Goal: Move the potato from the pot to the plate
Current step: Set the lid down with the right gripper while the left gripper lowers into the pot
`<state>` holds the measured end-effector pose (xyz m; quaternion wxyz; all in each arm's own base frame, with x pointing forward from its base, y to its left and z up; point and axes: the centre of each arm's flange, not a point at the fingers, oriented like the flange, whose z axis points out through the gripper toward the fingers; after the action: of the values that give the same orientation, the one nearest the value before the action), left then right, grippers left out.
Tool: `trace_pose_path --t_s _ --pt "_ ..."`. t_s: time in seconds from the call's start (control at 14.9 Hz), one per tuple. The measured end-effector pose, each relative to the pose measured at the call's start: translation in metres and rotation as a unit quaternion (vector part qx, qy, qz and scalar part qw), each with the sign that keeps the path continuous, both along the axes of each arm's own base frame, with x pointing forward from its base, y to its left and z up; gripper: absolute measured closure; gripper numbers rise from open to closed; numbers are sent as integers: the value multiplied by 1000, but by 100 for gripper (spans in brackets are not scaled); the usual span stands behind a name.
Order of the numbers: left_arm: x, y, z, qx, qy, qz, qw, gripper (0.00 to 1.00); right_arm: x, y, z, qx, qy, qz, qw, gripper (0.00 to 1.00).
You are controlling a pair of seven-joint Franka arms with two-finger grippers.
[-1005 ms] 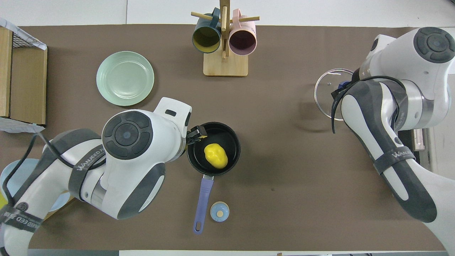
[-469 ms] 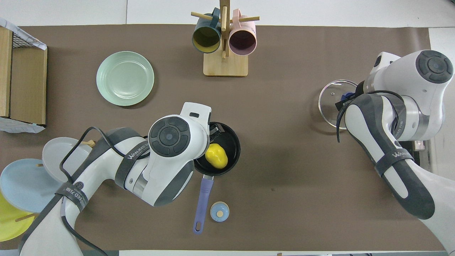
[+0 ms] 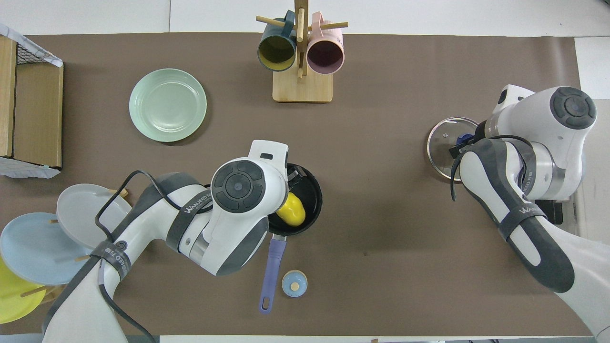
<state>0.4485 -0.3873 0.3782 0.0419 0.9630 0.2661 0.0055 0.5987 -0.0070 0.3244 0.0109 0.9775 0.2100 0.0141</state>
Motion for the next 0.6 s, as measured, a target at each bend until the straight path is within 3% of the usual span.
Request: trace_pose_path --t_s 0.13,0.4,0.6 --pt "-5 -6 -11 2 4 3 1000 0 -2 0 -2 0 0 0 1000 33" --pt "-8 -12 -26 6 9 5 1000 0 0 2 5 1 -3 1 1000 1" --pt "-11 -17 -38 9 13 3 1000 0 6 6 45 10 18 -28 999 0"
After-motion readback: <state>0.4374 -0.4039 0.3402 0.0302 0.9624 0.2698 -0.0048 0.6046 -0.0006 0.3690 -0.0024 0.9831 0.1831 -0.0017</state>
